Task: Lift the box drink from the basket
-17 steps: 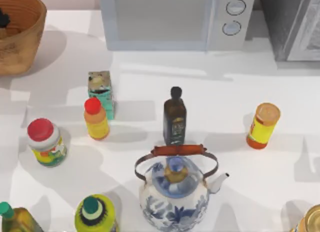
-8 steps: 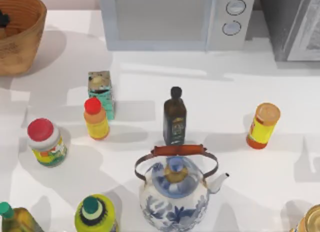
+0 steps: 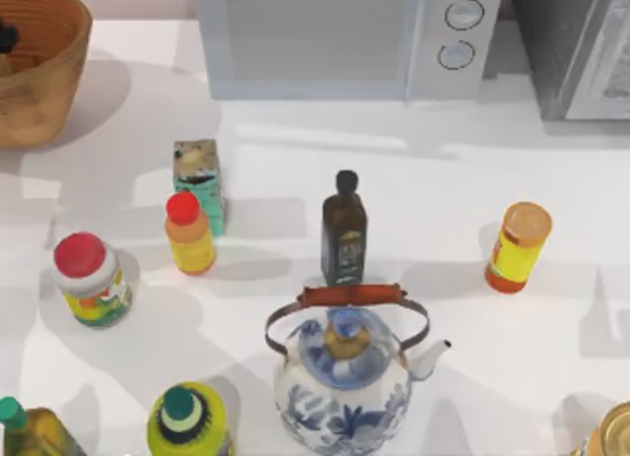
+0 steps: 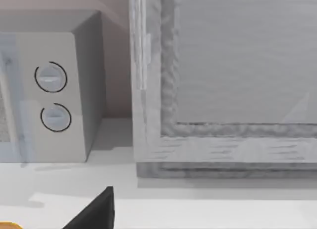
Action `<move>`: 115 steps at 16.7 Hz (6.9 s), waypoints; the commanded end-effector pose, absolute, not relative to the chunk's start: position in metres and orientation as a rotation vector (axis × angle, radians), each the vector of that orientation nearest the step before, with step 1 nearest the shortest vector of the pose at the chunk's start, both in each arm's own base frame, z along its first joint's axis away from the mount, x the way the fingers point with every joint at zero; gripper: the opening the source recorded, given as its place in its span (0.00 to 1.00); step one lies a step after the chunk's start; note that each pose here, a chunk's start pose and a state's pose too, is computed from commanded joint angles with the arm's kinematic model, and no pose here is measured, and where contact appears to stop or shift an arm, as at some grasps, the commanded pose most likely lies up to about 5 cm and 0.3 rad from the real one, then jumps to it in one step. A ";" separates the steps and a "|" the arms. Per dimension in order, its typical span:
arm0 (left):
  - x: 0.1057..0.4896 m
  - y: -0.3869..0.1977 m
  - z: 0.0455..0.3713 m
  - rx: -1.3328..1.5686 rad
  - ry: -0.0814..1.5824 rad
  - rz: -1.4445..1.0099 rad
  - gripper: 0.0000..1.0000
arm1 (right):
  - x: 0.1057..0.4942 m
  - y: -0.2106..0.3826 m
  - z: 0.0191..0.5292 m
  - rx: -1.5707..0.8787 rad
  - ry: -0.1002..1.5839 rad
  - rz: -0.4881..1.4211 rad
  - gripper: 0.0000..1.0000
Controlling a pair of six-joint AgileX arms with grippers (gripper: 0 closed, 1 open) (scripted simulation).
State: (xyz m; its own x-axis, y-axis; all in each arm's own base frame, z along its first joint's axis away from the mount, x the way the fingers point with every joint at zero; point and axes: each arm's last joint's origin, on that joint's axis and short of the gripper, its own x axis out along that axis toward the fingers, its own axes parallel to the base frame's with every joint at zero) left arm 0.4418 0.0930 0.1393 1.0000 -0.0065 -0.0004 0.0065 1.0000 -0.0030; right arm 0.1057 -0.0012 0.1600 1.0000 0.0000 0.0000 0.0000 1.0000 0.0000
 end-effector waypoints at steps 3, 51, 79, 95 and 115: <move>0.446 0.094 0.162 -0.002 0.000 -0.005 0.00 | 0.106 -0.001 0.160 0.000 0.000 0.000 1.00; 0.106 -0.001 0.160 0.000 0.000 0.000 0.00 | 0.106 -0.001 0.160 0.000 0.000 0.000 1.00; 0.155 -0.019 0.181 0.011 0.006 0.559 0.00 | 0.106 -0.001 0.160 0.000 0.000 0.000 1.00; 0.189 0.003 0.138 0.002 -0.006 0.556 0.00 | 0.106 -0.001 0.160 0.000 0.000 0.000 1.00; 0.189 0.003 0.138 0.002 -0.006 0.556 1.00 | 0.106 -0.001 0.160 0.000 0.000 0.000 1.00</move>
State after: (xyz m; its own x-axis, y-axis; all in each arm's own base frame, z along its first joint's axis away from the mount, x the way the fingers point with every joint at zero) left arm 0.1886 0.0033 0.1381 0.8492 0.5280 0.0067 -0.5280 0.8492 0.0000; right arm 0.1057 -0.0012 0.1600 1.0000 0.0000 0.0000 0.0000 1.0000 0.0000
